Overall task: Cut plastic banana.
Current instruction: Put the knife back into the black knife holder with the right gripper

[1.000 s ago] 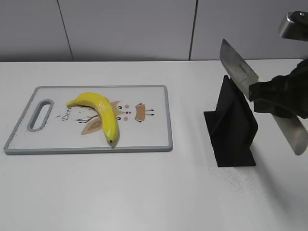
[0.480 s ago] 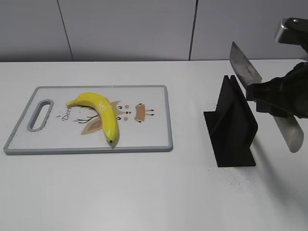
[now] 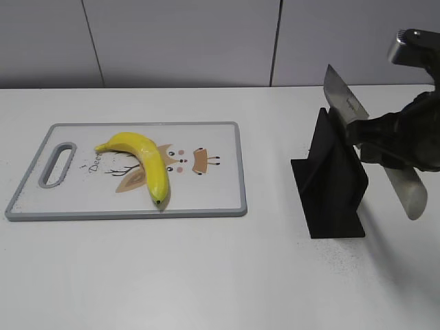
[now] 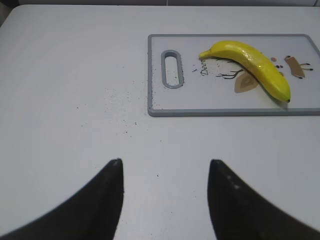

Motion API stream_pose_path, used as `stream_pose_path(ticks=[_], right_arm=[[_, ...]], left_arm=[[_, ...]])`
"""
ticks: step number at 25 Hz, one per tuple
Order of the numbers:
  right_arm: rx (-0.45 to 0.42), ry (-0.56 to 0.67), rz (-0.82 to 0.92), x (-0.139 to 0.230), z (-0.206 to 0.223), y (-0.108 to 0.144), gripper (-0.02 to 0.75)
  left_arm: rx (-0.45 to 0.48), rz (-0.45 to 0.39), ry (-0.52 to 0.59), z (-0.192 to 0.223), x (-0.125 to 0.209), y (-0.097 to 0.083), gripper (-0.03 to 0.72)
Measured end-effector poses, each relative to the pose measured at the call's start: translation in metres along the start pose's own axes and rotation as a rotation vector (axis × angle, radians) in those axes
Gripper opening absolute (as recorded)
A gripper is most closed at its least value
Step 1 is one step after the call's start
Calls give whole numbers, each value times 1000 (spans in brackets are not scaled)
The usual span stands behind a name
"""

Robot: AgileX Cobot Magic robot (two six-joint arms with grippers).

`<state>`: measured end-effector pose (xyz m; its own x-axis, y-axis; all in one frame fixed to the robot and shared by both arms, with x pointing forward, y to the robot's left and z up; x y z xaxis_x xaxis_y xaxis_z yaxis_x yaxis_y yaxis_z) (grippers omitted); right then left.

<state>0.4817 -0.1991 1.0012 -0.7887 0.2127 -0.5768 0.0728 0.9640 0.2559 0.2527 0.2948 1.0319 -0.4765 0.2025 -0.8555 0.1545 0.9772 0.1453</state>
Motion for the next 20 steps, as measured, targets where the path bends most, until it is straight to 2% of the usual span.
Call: stream_pose_path(ticks=[9,20], right_arm=[[-5,9,-15,1,1,1,158],[11,67,-27,8,22,2,158]], left_arm=[[0,0,0,0,0,0,525],[0,0,-1,0,0,0,525]])
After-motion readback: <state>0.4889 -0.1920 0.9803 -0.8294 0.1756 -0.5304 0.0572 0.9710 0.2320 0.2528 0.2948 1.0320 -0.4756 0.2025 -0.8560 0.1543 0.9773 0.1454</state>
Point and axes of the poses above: a point on each arm's last joint axis where the gripper is mounted, z pointing out along that axis toward the gripper, y along the wrist's bending axis when the last joint is at zero, x = y × z, the point moved 2 cm from there along z, pointing out along that axis toward the gripper, and after that the axes turned 6 degrees about z, right-handed, at the moved point
